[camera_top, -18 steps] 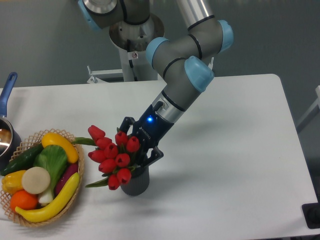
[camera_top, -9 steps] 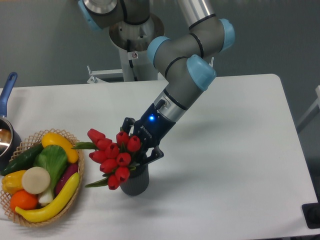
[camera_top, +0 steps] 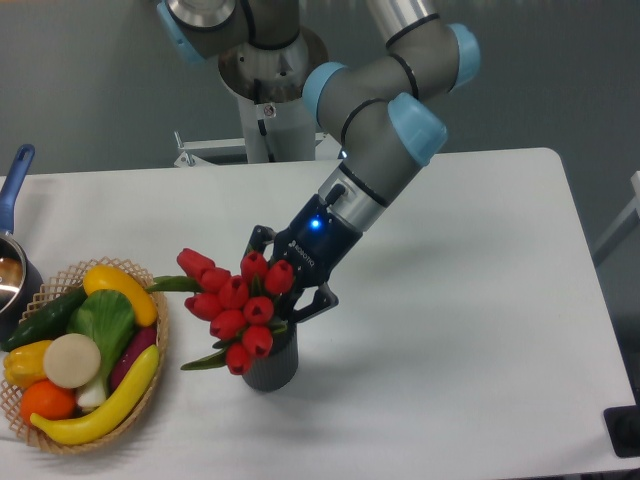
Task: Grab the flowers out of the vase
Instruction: 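Lift the gripped tulips up out of the vase and away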
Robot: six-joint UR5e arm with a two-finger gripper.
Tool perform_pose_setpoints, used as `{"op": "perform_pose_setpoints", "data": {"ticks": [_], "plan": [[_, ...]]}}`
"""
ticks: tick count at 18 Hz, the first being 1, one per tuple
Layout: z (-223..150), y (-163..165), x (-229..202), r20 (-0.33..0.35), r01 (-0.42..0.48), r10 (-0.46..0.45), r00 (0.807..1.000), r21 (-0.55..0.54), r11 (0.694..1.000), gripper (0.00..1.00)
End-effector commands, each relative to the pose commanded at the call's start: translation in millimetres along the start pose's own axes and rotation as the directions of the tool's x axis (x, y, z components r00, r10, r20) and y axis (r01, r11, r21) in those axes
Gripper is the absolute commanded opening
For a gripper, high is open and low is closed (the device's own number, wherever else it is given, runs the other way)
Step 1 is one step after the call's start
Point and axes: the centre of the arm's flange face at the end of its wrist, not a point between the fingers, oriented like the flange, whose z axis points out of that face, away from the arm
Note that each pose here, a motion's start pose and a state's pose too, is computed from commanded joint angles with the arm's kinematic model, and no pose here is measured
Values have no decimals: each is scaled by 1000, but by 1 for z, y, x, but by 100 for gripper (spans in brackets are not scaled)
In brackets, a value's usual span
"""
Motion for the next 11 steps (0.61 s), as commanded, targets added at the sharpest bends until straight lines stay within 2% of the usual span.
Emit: {"op": "perform_pose_setpoints", "data": {"ticks": [5,11], "plan": [[-17,-19,8,23,-10,9,1000,19,1000,47],[-38,-48,11,51,23,-26,998,51,998,47]]}}
